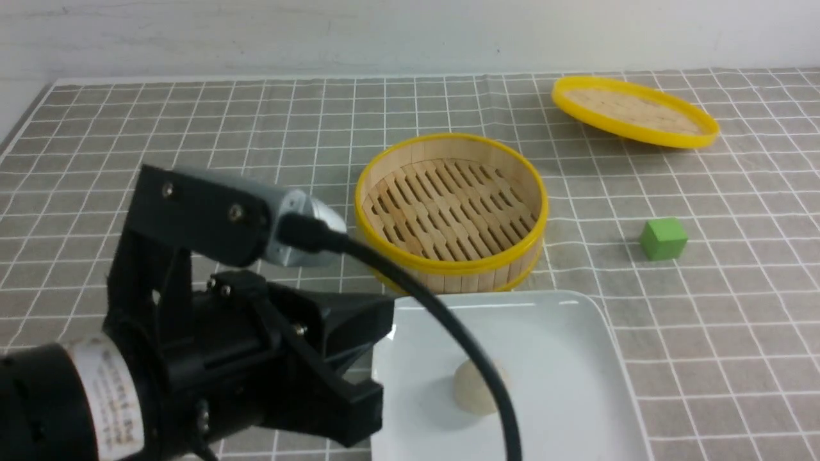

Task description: Put the steamed buns into the plate on the grey tablecloth.

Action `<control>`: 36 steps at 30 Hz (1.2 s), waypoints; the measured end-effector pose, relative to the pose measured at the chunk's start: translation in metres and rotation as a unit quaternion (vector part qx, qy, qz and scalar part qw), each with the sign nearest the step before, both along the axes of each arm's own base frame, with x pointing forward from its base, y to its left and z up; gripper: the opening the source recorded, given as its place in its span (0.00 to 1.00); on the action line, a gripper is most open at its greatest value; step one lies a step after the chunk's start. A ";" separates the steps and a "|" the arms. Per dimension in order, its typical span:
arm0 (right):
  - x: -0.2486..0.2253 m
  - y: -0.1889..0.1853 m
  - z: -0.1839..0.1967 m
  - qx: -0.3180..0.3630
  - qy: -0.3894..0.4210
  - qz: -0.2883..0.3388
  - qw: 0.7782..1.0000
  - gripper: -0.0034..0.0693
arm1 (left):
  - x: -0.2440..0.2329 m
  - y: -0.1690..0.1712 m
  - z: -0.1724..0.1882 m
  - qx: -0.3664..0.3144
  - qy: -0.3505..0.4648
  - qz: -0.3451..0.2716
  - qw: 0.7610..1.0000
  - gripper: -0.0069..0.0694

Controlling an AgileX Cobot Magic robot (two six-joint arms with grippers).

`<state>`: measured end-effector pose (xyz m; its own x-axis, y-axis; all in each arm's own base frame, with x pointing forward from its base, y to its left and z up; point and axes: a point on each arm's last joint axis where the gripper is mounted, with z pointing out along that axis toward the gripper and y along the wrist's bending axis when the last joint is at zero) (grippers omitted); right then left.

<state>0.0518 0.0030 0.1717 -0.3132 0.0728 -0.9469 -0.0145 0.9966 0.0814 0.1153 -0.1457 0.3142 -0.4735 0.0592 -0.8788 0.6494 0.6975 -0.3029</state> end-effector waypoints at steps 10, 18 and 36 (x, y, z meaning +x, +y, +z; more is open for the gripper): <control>0.000 0.000 0.000 0.000 0.000 0.000 1.000 0.38 | -0.001 0.008 -0.013 0.056 0.038 0.017 0.998 0.11; 0.000 0.000 0.000 0.000 0.000 0.000 1.000 0.38 | -0.006 0.061 -0.032 0.041 -0.020 0.091 0.995 0.12; 0.000 0.000 0.000 0.000 0.000 0.000 1.000 0.38 | -0.061 0.148 -0.132 0.110 -0.127 0.389 0.906 0.14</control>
<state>0.0518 0.0030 0.1717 -0.3132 0.0728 -0.9469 -0.0145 0.9966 0.0814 0.0547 0.0027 0.1823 -0.2307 -0.0180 -0.9729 -0.0355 0.9993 -0.0101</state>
